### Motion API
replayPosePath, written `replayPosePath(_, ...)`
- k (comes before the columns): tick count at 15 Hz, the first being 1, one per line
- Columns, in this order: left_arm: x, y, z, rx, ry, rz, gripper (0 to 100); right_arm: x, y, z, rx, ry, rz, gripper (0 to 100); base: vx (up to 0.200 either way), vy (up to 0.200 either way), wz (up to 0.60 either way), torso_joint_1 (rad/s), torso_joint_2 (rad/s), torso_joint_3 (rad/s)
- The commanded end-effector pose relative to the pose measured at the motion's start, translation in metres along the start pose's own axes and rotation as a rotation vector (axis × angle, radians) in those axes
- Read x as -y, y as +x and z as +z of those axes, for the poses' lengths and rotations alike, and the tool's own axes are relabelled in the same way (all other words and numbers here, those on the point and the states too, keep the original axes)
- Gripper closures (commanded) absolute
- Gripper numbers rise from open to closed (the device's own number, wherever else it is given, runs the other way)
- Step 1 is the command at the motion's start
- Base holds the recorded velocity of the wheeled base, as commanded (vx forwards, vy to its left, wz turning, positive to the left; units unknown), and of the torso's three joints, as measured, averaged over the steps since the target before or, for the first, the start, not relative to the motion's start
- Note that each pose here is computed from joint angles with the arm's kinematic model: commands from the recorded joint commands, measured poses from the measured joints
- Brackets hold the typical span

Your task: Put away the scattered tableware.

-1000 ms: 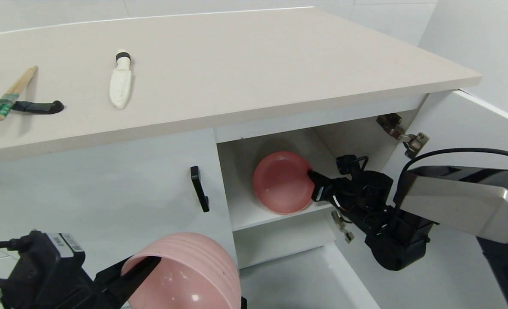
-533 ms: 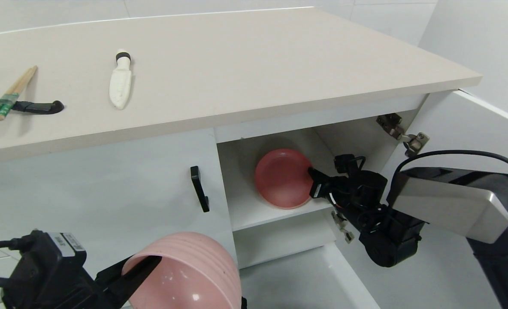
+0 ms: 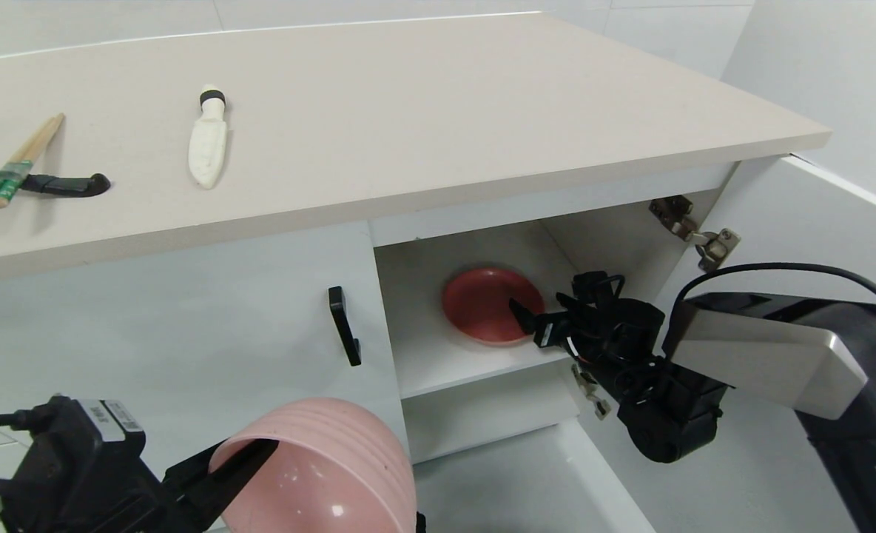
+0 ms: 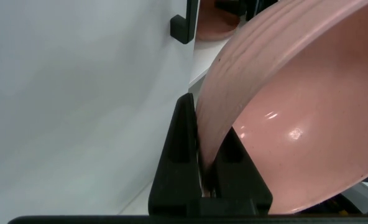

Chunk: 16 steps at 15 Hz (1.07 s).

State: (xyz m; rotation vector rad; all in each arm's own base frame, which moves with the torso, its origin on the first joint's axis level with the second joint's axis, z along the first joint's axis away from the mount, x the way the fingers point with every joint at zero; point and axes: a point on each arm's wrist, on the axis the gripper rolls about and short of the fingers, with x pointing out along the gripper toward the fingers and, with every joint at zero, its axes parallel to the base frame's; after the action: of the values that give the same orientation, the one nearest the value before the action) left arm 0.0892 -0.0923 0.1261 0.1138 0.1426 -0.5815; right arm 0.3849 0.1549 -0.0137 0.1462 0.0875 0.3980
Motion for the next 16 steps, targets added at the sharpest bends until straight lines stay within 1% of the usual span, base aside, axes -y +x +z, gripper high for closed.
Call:
replayPosePath(1, 0.0, 0.0, 0.0, 0.001, 0.0, 0.0, 100, 0.001, 0.001, 0.007, 0.023, -0.024, 0.0, 0, 0.0, 0.0, 0.0, 0.0, 0.0, 0.0)
replayPosePath(3, 0.0, 0.0, 0.0, 0.001, 0.0, 0.0, 100, -0.01, -0.005, 0.039, 0.089, -0.046, 0.022, 0, 0.0, 0.0, 0.0, 0.0, 0.0, 0.0)
replayPosePath(5, 0.0, 0.0, 0.0, 0.003, -0.001, 0.0, 100, -0.031, -0.022, 0.067, 0.132, -0.113, 0.063, 0, 0.0, 0.0, 0.0, 0.0, 0.0, 0.0)
replayPosePath(6, 0.0, 0.0, 0.001, 0.01, -0.001, 0.0, 100, -0.04, -0.034, 0.073, 0.124, -0.165, 0.079, 0, 0.0, 0.0, 0.0, 0.0, 0.0, 0.0)
replayPosePath(8, 0.001, -0.001, 0.006, 0.058, -0.002, -0.009, 100, -0.052, -0.071, 0.075, 0.052, -0.195, 0.114, 0, 0.0, 0.0, 0.0, 0.0, 0.0, 0.0)
replayPosePath(9, 0.001, -0.001, 0.008, 0.074, 0.017, -0.008, 100, -0.056, -0.088, 0.078, 0.031, -0.197, 0.127, 0, 0.0, 0.0, 0.0, 0.0, 0.0, 0.0)
replayPosePath(10, 0.003, -0.001, 0.009, 0.087, 0.045, -0.017, 100, -0.062, -0.107, 0.085, 0.027, -0.198, 0.145, 0, 0.0, 0.0, 0.0, 0.0, 0.0, 0.0)
replayPosePath(11, 0.006, -0.001, 0.012, 0.105, 0.086, -0.035, 100, -0.063, -0.128, 0.094, 0.027, -0.198, 0.154, 0, 0.0, 0.0, 0.0, 0.0, 0.0, 0.0)
replayPosePath(12, 0.009, 0.003, 0.018, 0.131, 0.14, -0.041, 100, -0.062, -0.148, 0.099, 0.019, -0.199, 0.157, 0, 0.0, 0.0, 0.0, 0.0, 0.0, 0.0)
replayPosePath(13, 0.013, 0.012, 0.027, 0.167, 0.216, -0.037, 100, -0.059, -0.171, 0.101, -0.003, -0.2, 0.154, 0, 0.0, 0.0, 0.0, 0.0, 0.0, 0.0)
replayPosePath(14, 0.019, 0.021, 0.038, 0.224, 0.283, -0.035, 100, -0.056, -0.194, 0.103, -0.015, -0.201, 0.151, 0, 0.0, 0.0, 0.0, 0.0, 0.0, 0.0)
replayPosePath(15, 0.028, 0.027, 0.042, 0.254, 0.337, -0.062, 100, -0.055, -0.214, 0.109, -0.003, -0.199, 0.154, 0, 0.0, 0.0, 0.0, 0.0, 0.0, 0.0)
replayPosePath(16, 0.037, 0.035, 0.035, 0.225, 0.387, -0.093, 100, -0.053, -0.23, 0.115, 0.023, -0.197, 0.154, 0, 0.0, 0.0, 0.0, 0.0, 0.0, 0.0)
